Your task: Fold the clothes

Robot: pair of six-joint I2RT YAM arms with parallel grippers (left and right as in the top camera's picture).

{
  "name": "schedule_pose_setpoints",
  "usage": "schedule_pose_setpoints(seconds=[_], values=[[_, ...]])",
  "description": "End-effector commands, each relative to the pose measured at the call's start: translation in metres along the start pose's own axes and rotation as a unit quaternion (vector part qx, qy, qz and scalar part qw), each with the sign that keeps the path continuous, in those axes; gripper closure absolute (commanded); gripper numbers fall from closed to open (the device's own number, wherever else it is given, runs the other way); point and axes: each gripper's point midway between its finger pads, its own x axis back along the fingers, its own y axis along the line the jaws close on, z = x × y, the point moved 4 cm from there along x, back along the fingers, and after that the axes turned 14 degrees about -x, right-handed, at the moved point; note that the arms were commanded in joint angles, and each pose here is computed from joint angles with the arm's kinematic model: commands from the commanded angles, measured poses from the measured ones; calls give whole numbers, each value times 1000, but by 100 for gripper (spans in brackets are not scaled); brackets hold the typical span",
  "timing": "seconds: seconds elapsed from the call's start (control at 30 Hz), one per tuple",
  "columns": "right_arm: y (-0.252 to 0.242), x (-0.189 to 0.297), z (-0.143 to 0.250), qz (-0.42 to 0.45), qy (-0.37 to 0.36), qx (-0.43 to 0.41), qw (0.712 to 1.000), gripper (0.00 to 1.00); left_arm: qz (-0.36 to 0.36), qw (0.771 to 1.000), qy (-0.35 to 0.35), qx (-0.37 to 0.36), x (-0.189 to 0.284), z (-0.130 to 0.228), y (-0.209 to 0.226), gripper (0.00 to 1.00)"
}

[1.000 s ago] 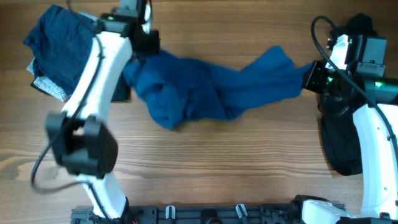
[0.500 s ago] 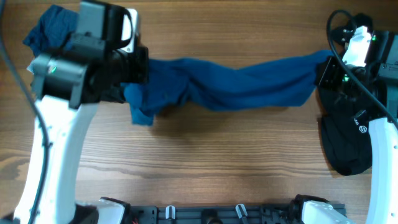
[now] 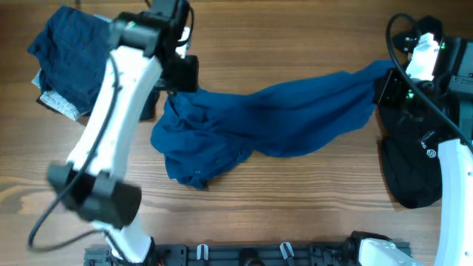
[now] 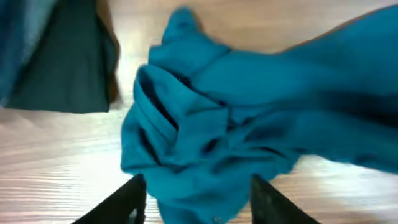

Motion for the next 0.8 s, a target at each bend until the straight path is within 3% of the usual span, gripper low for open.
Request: schedule_pose_setpoints(seconds=[0.0,0.17,0.27,0.4,0.5,0.57,0.7,0.77], values=[[0,2,-5,1,-9,10,1000,96,-13,993,70,97,-54,-2,26,48],[0,0,-6,1,-9,10,1000,96,-18,984,95,153,-89,-5,61,46],[-1,-3,-7,3,-4,9,1000,96,-16,985,72,153,-97,-16,67,42],[-4,-4,-7,14,-6,9,1000,96,-17,982,98,161,-119,-10,72,42],[-5,-4,-8,18,-8,9,1000,96,-11,979,117,164,-137,-7,73,49],[-5,-4,-8,18,-8,8,1000,96,3,979,117,165,-146,-10,70,58],[-5,-4,-9,17,-9,9,1000,96,7,977,135,166,-162,-7,69,62],[-5,-4,-9,17,-10,9,1000,95,7,977,135,165,-164,-6,68,73]])
